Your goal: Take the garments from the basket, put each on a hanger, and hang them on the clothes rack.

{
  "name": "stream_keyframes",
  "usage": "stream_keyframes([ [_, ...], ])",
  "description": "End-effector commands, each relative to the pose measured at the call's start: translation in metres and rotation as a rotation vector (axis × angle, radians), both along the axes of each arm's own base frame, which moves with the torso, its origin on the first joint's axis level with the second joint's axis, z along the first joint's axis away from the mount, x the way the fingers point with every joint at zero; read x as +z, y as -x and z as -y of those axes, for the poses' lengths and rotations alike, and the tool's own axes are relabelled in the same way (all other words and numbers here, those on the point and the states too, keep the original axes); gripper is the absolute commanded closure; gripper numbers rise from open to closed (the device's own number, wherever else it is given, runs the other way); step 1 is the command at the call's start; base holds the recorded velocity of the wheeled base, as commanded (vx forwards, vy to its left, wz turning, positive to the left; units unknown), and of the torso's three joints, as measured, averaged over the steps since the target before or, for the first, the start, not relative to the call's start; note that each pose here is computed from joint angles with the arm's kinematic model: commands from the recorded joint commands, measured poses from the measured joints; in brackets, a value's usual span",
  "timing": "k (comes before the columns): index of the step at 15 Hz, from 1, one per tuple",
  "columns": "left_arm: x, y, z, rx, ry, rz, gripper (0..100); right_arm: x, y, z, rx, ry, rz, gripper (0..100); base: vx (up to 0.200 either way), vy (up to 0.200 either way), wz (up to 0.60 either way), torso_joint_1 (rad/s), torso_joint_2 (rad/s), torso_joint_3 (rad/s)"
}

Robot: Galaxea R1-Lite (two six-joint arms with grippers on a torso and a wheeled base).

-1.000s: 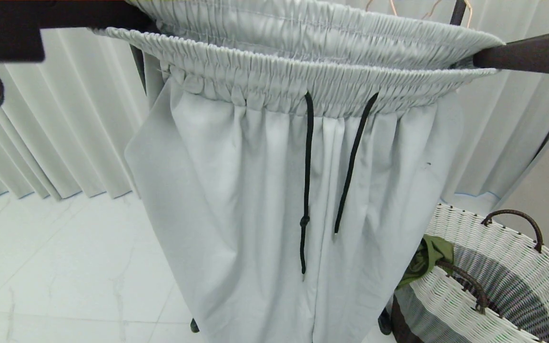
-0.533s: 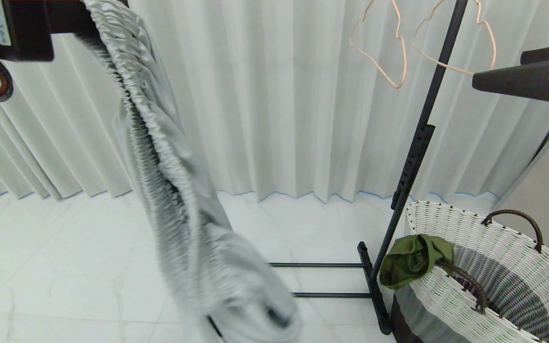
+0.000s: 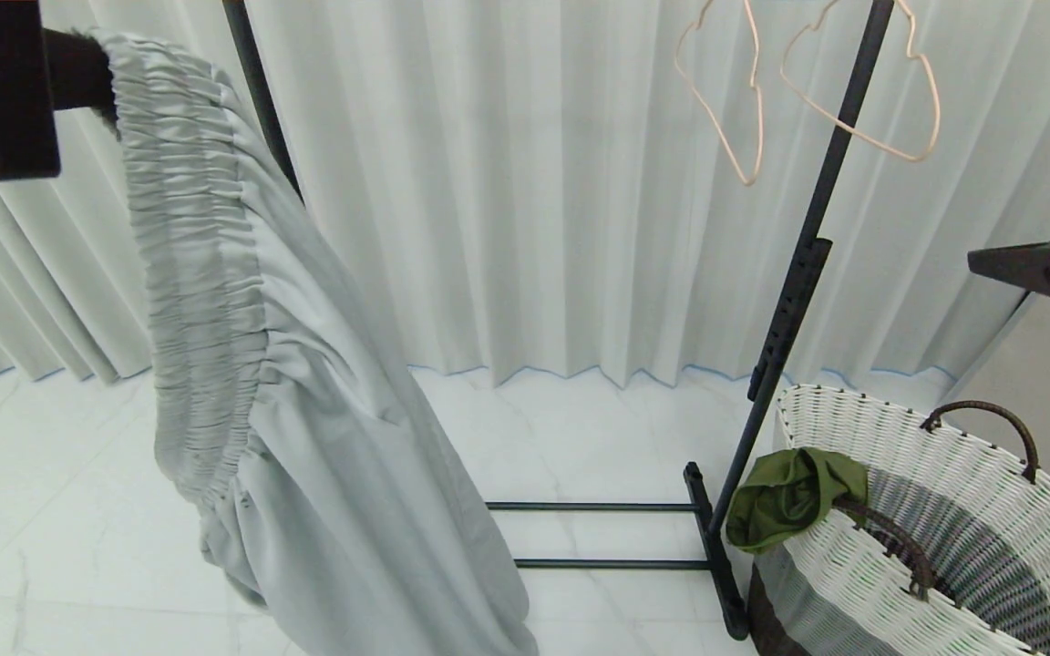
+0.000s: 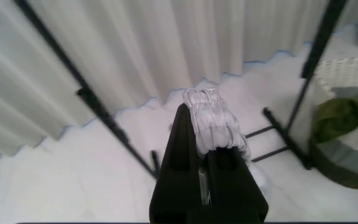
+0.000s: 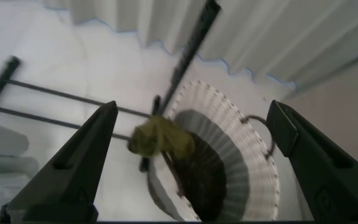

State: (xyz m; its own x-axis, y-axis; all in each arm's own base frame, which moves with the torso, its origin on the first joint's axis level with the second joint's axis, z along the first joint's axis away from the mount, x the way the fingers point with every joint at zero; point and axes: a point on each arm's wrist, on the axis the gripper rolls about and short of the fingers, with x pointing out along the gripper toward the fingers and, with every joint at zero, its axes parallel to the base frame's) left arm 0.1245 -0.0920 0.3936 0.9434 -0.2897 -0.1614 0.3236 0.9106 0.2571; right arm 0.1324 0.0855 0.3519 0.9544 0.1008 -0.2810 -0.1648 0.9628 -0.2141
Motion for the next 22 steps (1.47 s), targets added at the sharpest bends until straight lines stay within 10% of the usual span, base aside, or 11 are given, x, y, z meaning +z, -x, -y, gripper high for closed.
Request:
stream_keyframes([
  [1,0.0012,0.0001,-0.0087,0.043,-0.001,0.012,100,-0.0104,-0.0044,0.0041,-0.044,0.027,-0.030,0,0.000,0.000,0.00,0.000,0.00,0.000],
  [22,0.0073,-0.0039,-0.0150,0.088,0.002,0.067,100,-0.0075,-0.0050,0.0106,-0.095,0.066,-0.001,0,0.000,0.000,0.00,0.015,-0.09,-0.076],
])
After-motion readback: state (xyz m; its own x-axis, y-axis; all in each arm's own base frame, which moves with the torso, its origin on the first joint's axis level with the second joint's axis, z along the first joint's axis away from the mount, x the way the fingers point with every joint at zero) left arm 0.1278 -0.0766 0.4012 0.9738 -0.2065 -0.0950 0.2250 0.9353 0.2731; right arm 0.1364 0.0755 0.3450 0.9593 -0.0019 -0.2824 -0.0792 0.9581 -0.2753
